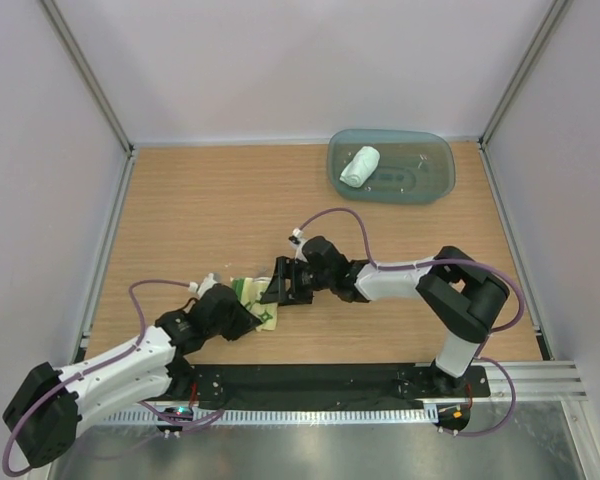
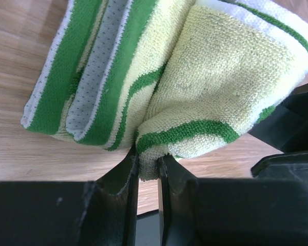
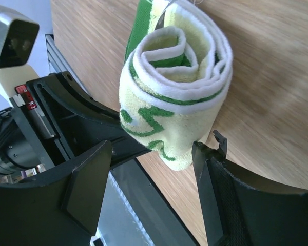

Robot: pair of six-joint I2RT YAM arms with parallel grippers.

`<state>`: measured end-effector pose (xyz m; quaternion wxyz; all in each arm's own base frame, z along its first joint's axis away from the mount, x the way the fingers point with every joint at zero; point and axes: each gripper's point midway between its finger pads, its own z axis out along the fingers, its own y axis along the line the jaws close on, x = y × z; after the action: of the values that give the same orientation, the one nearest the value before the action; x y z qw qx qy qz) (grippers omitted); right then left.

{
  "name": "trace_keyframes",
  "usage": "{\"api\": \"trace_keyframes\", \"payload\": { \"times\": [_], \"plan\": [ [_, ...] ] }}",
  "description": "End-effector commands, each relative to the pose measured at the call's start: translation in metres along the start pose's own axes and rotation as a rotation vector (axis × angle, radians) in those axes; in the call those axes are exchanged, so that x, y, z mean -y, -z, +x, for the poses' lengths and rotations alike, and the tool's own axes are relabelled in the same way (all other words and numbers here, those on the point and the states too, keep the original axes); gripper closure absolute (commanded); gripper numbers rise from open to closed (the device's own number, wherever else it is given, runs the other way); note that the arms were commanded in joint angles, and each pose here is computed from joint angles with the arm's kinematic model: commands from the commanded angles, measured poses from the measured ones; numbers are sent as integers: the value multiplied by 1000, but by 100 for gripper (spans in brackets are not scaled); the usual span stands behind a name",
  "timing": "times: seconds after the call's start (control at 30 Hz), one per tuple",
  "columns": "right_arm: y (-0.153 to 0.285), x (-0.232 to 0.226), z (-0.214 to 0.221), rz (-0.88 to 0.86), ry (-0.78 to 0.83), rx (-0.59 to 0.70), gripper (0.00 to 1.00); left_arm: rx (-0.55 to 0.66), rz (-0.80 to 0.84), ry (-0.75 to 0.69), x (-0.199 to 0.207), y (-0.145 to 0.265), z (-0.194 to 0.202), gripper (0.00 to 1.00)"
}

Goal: Roll the towels
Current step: Roll the towel

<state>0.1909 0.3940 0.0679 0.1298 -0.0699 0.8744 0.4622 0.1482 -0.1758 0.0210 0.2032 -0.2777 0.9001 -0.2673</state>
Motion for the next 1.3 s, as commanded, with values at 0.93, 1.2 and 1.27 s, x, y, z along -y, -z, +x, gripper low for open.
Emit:
{"api": "trace_keyframes", "payload": {
  "times": [0.93, 1.2, 1.27],
  "plan": [
    [-9, 19, -10, 137, 53, 41, 71, -137, 241, -338, 68, -11, 17, 94],
    [8, 37, -9, 313, 47, 1, 90, -22, 52, -493, 56, 15, -14, 47],
    [13, 41, -9, 375, 29, -8, 92, 38, 7, -547, 53, 28, -24, 45]
  ]
}}
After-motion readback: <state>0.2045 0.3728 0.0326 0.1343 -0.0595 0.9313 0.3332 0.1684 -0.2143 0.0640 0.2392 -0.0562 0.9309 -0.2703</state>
